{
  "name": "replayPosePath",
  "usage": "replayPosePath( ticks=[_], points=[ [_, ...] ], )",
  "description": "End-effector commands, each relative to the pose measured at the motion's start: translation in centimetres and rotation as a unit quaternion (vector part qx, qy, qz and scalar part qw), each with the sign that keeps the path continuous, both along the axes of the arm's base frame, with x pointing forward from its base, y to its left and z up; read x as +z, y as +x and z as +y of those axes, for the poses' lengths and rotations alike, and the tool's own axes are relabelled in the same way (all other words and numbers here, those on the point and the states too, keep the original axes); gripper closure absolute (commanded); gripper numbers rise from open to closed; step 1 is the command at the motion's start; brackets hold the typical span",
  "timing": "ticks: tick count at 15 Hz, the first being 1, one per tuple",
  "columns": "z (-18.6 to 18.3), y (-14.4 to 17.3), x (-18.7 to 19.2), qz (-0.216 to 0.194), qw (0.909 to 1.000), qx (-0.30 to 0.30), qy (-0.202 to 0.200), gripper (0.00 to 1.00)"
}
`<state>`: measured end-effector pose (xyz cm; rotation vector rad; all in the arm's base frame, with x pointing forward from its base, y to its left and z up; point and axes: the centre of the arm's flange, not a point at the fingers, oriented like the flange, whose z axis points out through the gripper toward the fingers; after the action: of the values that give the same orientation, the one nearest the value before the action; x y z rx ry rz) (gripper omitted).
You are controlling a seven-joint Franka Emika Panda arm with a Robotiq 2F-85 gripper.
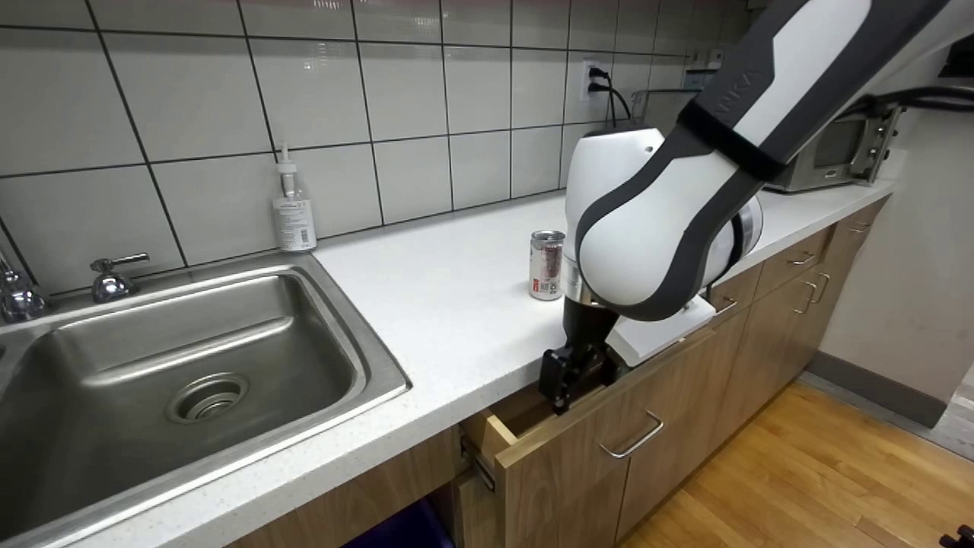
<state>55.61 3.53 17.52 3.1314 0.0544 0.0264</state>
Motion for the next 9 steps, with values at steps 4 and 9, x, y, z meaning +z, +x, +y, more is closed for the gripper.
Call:
replayPosePath(
  ticks=[4, 9],
  points=[
    [0.8, -2.9, 0.6, 0.017, 0.9996, -0.019, 0.013, 0.00],
    [1.3, -4.0, 0.6, 0.023, 0.9994, -0.019, 0.016, 0.00]
  ],
)
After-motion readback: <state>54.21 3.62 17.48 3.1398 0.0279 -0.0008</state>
